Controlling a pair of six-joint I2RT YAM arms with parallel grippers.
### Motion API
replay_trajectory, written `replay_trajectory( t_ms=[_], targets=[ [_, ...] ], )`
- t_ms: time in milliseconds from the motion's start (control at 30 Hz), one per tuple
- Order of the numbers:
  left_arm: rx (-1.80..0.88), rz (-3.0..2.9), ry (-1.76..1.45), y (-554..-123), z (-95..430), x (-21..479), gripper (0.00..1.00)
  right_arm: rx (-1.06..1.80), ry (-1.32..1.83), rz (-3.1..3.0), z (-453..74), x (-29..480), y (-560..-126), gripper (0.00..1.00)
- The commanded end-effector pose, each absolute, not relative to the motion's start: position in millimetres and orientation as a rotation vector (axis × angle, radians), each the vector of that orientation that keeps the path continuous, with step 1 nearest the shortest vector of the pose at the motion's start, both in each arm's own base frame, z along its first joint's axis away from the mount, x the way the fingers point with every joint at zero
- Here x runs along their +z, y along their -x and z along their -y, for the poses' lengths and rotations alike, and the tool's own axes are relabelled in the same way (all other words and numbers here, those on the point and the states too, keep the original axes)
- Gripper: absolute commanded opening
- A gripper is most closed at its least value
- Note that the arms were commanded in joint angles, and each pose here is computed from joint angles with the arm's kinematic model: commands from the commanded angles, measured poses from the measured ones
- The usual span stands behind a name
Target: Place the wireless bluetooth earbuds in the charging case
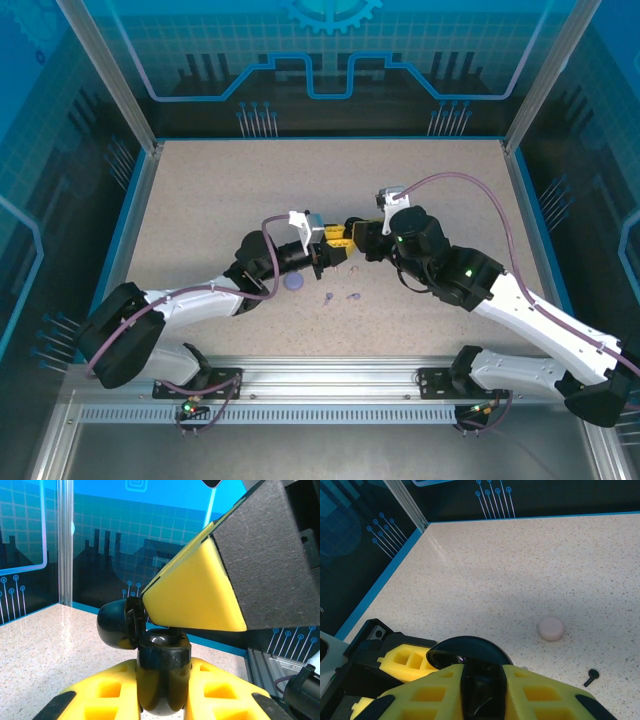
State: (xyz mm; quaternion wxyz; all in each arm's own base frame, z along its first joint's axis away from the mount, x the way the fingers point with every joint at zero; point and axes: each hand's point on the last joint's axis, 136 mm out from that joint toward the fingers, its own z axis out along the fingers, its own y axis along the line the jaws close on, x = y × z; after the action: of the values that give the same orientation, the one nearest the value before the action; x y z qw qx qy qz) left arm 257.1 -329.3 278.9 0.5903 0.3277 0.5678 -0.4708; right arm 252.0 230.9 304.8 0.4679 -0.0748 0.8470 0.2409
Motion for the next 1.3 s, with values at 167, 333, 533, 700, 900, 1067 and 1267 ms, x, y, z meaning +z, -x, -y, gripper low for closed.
replay_trajectory(
  t_ms=[167, 333, 533, 700, 900, 1067, 1267],
  targets=[
    [-1.096, -1.248, -0.748, -254, 328, 301, 0.02, 0.578, 0.202, -2.104, -230, 298, -245, 0.25],
    [-1.096, -1.250, -0.748, -254, 329, 300, 0.02, 0.589, 0.195, -2.084, -227, 305, -244, 0.36],
    [-1.095, -1.249, -0.750, -254, 329, 299, 0.02, 0.618, 0.214, -2.039, -224, 329, -239, 0.51],
    [-1.088, -1.246, -0.748, -254, 327, 299, 0.02, 0.674, 0.240, -1.965, -218, 359, -231, 0.68],
    [-1.067, -1.231, -0.748, -250, 322, 303, 0.02, 0.589, 0.198, -1.976, -183, 368, -231, 0.77],
    [-1.041, -1.205, -0.743, -243, 313, 314, 0.02, 0.493, 0.054, -2.094, -143, 334, -244, 0.76],
    [-1.015, -1.153, -0.731, -230, 298, 335, 0.03, 0.466, -0.137, -2.340, -123, 244, -265, 0.70]
  ],
)
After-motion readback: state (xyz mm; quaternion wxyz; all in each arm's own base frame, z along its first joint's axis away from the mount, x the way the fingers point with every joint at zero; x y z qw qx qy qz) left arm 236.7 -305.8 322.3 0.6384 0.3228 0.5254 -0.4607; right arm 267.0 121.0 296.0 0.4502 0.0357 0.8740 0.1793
